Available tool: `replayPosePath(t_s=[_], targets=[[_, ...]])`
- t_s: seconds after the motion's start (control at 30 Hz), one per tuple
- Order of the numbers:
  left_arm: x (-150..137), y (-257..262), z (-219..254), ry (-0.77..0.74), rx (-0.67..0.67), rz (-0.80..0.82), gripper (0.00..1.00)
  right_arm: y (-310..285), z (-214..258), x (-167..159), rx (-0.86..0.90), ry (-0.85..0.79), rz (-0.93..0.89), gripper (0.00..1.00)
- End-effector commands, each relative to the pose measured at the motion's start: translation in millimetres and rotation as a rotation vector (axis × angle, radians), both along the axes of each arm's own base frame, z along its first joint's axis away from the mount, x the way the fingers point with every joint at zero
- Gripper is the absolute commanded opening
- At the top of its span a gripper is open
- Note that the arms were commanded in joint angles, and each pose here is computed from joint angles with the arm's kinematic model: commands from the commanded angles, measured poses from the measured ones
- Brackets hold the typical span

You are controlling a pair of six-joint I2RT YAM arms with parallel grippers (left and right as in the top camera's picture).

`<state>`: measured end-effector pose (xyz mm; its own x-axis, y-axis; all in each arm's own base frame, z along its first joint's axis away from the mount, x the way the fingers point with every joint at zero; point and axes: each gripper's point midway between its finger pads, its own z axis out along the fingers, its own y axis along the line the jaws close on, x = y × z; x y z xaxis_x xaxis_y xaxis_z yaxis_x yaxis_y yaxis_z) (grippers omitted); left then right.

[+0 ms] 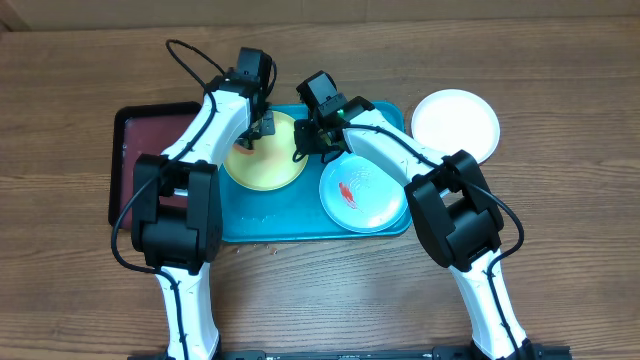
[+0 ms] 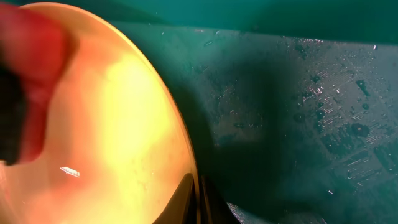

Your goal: Clean dirty plates on tray and stack at the side

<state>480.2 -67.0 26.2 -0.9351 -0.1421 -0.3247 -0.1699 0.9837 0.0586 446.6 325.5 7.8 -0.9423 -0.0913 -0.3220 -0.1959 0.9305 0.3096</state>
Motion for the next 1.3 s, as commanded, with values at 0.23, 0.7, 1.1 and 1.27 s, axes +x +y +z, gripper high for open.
replayPosePath(t_s=[0.23, 0.7, 1.1, 1.27], targets=[[-39.9, -72.8, -11.0, 0.196, -0.418, -0.130, 0.04, -26.1, -33.5, -5.5, -0.100, 0.043, -0.031, 0.04], [-72.8, 50.4, -8.5, 0.313, 0.275, -0.004, 0.04, -26.2, -33.5, -5.6, -0.101, 0.043, -0.031, 0.04], [-14.2, 25.3, 91.4, 0.055, 0.044, 0.121, 0.04, -26.2, -31.6, -4.4, -0.103, 0.040, -0.032, 0.04], [-3.8, 40.9, 140.5, -0.068, -0.115, 0.212, 0.04, -22.4, -8.8, 6.1, -0.102, 0.012, -0.038, 0.04]])
